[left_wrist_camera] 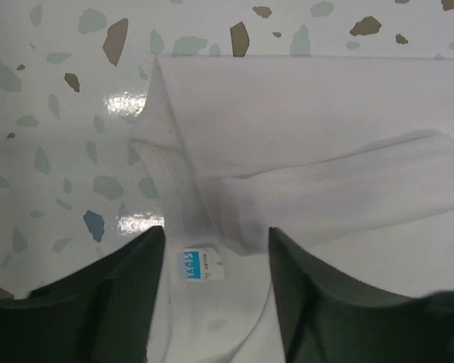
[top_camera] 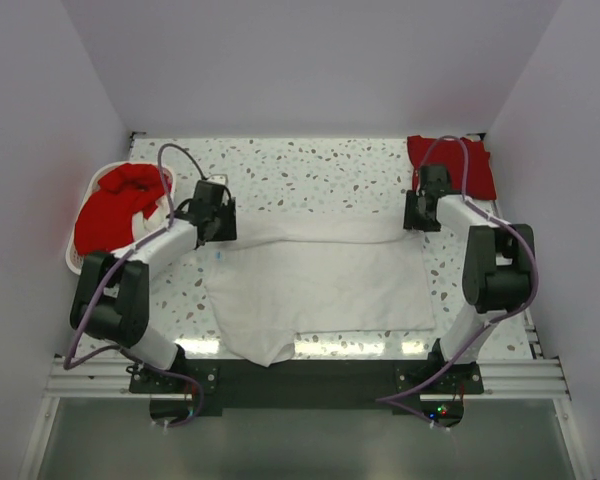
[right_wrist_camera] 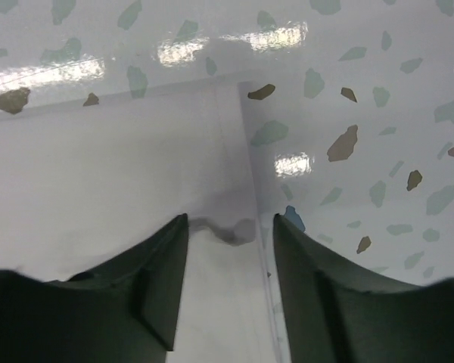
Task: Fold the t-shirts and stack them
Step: Fold the tshirt
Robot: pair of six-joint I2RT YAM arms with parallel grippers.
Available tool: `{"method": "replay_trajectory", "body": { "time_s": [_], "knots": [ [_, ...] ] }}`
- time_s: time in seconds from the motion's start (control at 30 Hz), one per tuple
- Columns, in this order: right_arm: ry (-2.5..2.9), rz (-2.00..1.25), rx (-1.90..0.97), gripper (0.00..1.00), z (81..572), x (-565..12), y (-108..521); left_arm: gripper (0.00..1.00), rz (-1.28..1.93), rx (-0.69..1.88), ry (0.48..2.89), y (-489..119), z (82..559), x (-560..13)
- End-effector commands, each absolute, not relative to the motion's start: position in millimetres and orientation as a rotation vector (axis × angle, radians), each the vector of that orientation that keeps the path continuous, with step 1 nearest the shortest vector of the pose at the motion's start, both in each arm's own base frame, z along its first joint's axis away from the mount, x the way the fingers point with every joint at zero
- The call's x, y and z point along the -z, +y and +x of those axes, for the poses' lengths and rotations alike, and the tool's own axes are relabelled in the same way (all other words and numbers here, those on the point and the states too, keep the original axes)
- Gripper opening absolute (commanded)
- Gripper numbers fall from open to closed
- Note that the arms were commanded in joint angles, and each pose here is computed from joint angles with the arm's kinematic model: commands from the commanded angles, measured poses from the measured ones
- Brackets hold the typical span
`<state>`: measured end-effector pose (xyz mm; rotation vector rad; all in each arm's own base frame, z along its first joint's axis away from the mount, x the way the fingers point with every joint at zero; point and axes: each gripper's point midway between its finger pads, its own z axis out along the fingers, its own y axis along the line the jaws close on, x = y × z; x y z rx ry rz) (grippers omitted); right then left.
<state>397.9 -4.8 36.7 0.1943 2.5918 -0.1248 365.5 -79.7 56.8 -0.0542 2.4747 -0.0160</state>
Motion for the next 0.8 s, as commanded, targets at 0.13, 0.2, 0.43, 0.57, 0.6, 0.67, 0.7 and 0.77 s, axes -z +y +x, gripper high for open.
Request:
{"method": "replay_trajectory", "body": {
  "time_s": [0.13,0.2,0.43,0.57,0.6,0.67,0.7,0.77],
  "knots": [
    [2.444,0.163,-0.184,0.73,404,-131,45,0.96,-0.079,0.132,2.25,-79,347,-126],
    [2.391,0.034,-0.313,0.79,404,-151,82,0.96,-0.079,0.146,2.218,-78,340,-132],
    [2.276,-0.339,-0.808,0.8,401,-178,231,1.0,-0.123,0.117,2.059,-63,334,-162],
    [2.239,-0.454,-0.967,0.78,408,-168,300,1.0,-0.139,0.086,2.055,-58,334,-151],
    [2.255,-0.448,-0.999,0.78,415,-157,313,1.0,-0.14,0.084,2.056,-58,334,-150],
    [2.247,-0.478,-1.079,0.77,416,-149,336,1.0,-0.145,0.081,2.054,-57,335,-151],
    [2.236,-0.467,-1.109,0.76,421,-152,345,1.0,-0.145,0.082,2.051,-57,336,-151],
    [2.256,-0.467,-1.145,0.75,425,-129,362,1.0,-0.142,0.081,2.056,-58,337,-150]
  ]
}}
